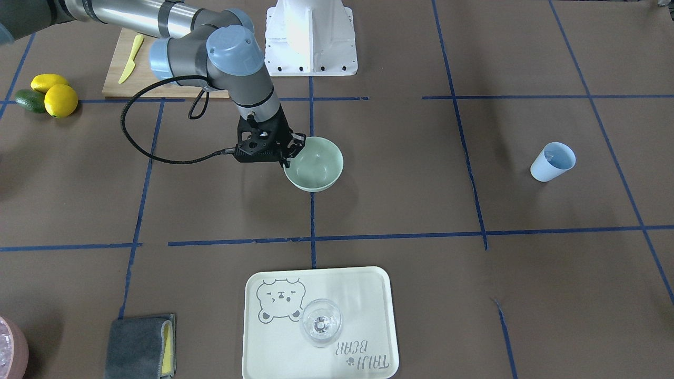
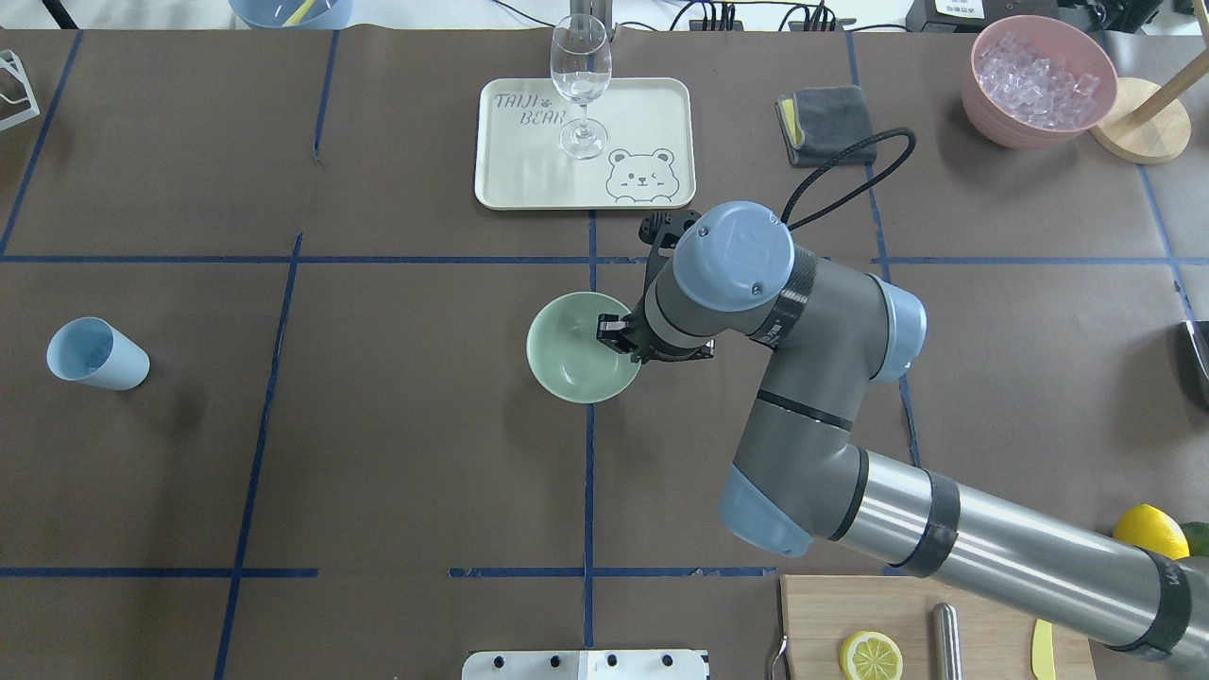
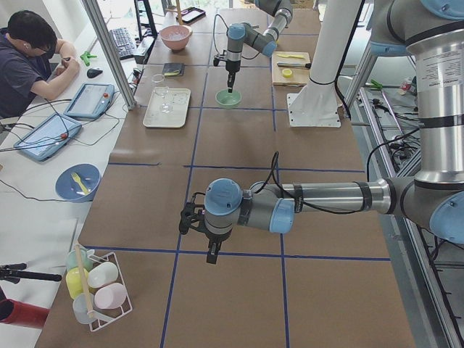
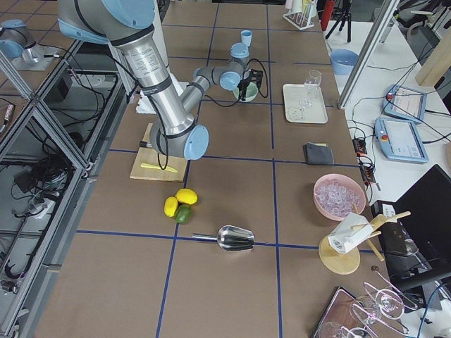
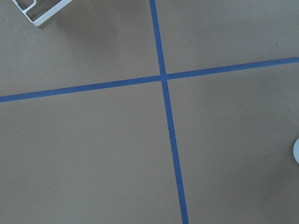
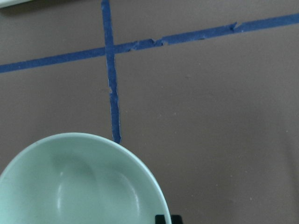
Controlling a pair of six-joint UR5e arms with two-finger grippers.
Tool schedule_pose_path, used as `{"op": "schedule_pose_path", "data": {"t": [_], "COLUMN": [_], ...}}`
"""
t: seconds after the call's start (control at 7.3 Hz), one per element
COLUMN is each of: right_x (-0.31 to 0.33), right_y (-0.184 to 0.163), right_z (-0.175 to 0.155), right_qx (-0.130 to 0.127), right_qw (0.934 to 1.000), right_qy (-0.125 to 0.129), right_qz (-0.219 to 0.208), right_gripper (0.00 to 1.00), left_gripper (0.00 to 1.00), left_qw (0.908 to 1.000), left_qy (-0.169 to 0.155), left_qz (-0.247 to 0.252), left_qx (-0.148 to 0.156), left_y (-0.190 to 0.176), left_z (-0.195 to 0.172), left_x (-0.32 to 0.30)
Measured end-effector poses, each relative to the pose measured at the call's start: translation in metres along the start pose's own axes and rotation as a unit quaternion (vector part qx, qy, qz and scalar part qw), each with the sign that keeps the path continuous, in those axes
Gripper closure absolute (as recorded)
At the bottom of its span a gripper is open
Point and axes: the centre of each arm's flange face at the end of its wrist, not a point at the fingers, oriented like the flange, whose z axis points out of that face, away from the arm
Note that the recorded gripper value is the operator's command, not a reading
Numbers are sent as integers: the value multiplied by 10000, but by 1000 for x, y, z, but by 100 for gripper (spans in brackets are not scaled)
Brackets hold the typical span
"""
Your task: Pour ice into bowl
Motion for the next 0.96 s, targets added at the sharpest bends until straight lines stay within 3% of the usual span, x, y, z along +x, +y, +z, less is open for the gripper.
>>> {"op": "schedule_pose_path", "data": {"t": [0.27,0.41,0.68,0.96], "right_x": [-8,-9,-9,-2], "right_y": [14,16,16,-11], "right_z": [15,18,17,-6], "right_qx": [0,2,67,227], "right_qw": [10000,9999,9999,9997], "right_qy": [88,102,100,62], "right_qz": [36,36,27,56], "right_gripper": [100,1,0,0], "left_gripper": [0,0,0,0], "left_qw": [10000,10000,10000,10000], "left_qy": [2,4,7,1], "left_qz": [1,-8,-24,-47], "left_qx": [-2,-10,-27,-40], "left_y": [0,2,6,7], "left_z": [0,1,2,3], "left_x": [0,-1,-2,-3]}}
